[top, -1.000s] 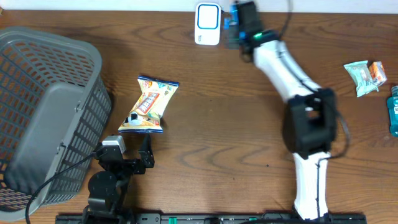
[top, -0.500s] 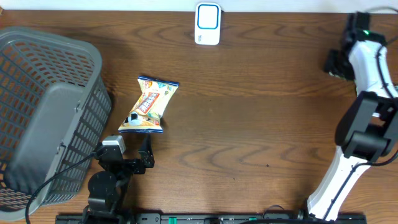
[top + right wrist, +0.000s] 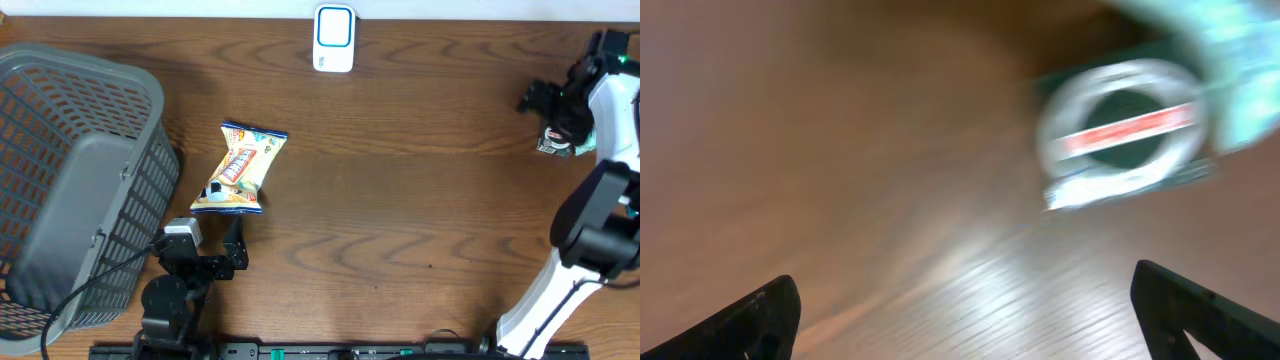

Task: Scan the item barcode
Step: 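Carry the tin to the right edge and release it, then grasp the yellow-and-blue snack bag with the right gripper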

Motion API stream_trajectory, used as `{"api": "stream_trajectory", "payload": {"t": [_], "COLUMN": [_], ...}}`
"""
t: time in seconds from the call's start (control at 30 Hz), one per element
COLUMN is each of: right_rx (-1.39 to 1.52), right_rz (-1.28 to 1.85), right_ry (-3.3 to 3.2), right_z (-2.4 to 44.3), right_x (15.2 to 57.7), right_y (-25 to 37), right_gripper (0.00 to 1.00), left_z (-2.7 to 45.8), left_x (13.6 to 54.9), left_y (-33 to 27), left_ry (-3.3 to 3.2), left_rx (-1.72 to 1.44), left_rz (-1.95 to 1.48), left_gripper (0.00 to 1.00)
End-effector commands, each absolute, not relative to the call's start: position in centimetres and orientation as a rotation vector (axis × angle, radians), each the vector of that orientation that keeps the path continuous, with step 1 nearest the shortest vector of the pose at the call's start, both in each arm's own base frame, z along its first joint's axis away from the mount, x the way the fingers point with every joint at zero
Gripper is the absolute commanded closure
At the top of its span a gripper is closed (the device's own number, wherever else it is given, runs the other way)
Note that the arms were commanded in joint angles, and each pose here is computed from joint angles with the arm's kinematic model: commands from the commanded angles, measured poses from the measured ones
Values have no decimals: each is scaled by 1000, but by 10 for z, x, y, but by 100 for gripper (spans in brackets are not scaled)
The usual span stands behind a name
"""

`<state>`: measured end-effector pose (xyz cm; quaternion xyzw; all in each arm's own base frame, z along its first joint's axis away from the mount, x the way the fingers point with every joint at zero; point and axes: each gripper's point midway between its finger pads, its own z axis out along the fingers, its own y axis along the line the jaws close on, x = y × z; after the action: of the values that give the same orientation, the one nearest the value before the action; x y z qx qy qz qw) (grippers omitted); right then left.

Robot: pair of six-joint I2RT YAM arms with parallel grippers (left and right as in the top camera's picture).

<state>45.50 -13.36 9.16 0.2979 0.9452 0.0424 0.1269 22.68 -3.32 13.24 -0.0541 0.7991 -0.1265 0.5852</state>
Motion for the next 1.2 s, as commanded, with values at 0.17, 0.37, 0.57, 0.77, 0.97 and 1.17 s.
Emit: {"api": "stream_trajectory", "payload": {"t": [0.17, 0.37, 0.57, 0.77, 0.97, 1.17], "right_rx": [683, 145, 1, -8, -3, -93], "right_rz": [942, 1029, 1060, 901, 722, 586], "right_ry": [2797, 2864, 2820, 2755, 2766, 2858], "right_z": [154, 133, 107, 86, 39, 1], "right_x": [462, 426, 393, 378, 375, 363], "right_y": [129, 295, 404, 443, 447, 431], "right_gripper": [1, 1, 1, 1, 2, 43], "left_z": [120, 120, 120, 120, 120, 120], "left_x": [225, 225, 225, 225, 225, 225], "left_y": [-33, -33, -33, -33, -33, -33], "left_ry": [1900, 1900, 1900, 1900, 1900, 1900], "left_rx": [-129, -129, -129, -129, -129, -129], "left_rz": [-296, -296, -296, -296, -296, -296], "left_gripper": [2, 2, 2, 2, 2, 2]}}
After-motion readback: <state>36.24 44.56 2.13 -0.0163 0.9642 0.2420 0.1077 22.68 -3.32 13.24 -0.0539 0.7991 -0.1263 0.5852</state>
